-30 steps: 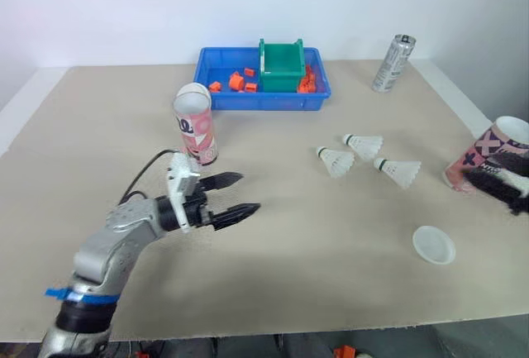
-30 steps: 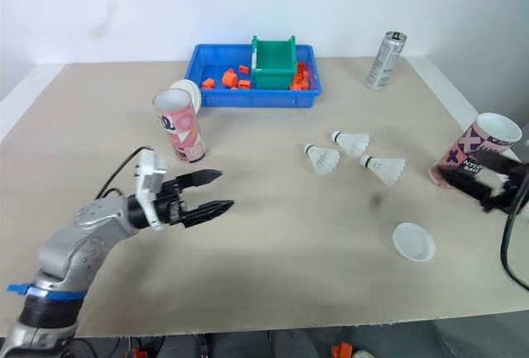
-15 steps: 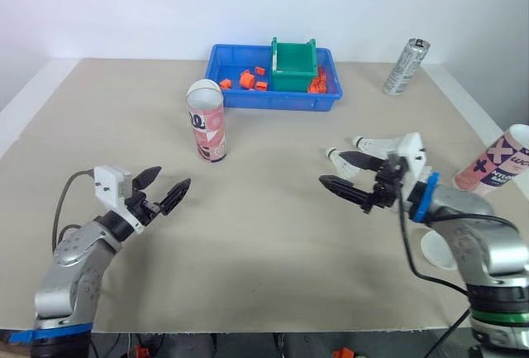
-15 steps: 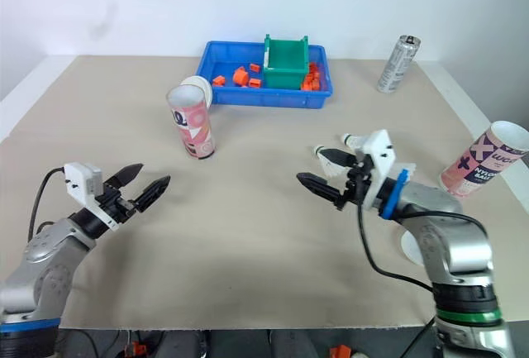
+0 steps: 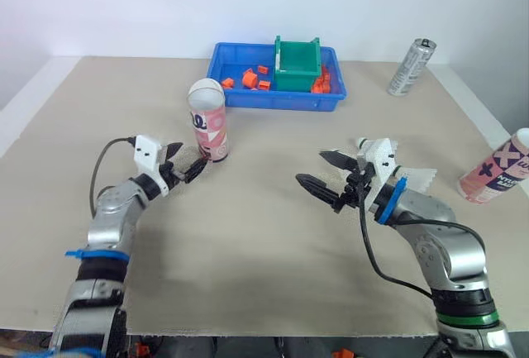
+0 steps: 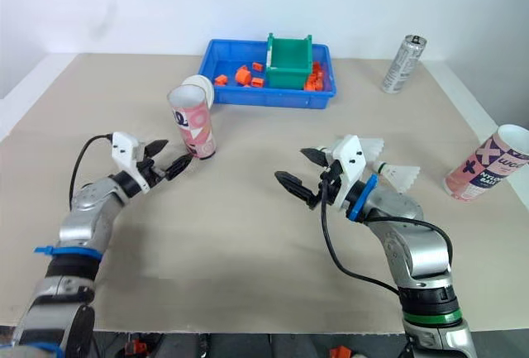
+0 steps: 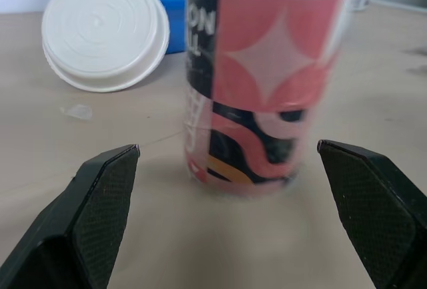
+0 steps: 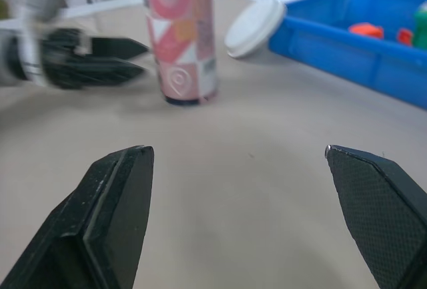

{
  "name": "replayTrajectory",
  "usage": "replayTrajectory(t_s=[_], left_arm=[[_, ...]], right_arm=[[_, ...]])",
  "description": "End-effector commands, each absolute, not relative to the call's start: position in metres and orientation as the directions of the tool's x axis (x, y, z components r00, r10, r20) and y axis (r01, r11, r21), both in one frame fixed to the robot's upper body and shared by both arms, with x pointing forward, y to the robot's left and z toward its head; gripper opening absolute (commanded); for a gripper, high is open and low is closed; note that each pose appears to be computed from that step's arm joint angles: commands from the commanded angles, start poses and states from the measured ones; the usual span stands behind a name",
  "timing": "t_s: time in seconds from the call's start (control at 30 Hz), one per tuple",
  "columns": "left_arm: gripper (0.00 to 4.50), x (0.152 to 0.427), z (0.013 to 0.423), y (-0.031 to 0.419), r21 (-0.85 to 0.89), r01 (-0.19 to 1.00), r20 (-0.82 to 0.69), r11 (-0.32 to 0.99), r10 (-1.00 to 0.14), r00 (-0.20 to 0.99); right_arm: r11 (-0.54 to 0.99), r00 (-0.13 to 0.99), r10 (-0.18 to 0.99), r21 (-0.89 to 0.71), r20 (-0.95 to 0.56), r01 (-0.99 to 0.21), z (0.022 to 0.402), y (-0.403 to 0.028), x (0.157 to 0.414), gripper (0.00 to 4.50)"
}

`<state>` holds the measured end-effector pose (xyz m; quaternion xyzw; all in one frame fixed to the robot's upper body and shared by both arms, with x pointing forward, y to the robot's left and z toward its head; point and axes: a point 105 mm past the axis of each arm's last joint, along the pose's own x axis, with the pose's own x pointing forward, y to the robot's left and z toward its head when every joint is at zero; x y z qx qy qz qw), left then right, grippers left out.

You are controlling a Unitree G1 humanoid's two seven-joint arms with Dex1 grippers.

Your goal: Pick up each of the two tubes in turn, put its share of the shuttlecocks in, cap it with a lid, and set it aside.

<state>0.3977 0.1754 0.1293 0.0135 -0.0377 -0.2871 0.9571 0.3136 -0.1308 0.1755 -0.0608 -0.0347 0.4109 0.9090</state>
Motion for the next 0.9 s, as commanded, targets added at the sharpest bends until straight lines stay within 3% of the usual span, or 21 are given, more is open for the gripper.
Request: replayTrajectory(t_s=[0.03, 0.47, 0.9], left_arm=[[4.50, 0.409, 0.133, 0.167, 0.090, 0.570, 0.054, 0.816, -0.576, 0.816], [4.50, 0.435, 0.146, 0.145, 0.120, 0.615, 0.051, 0.780, -0.623, 0.780], [4.50, 0.441, 0.150, 0.141, 0.112, 0.600, 0.069, 0.792, -0.609, 0.790]], right_arm=[[0.668, 0.668, 0.741, -0.172, 0.067, -0.724, 0.190, -0.131, 0.309, 4.40], [0.673, 0.674, 0.735, -0.184, 0.064, -0.716, 0.190, -0.131, 0.305, 4.40], [0.673, 0.675, 0.735, -0.196, 0.068, -0.713, 0.193, -0.131, 0.306, 4.40]])
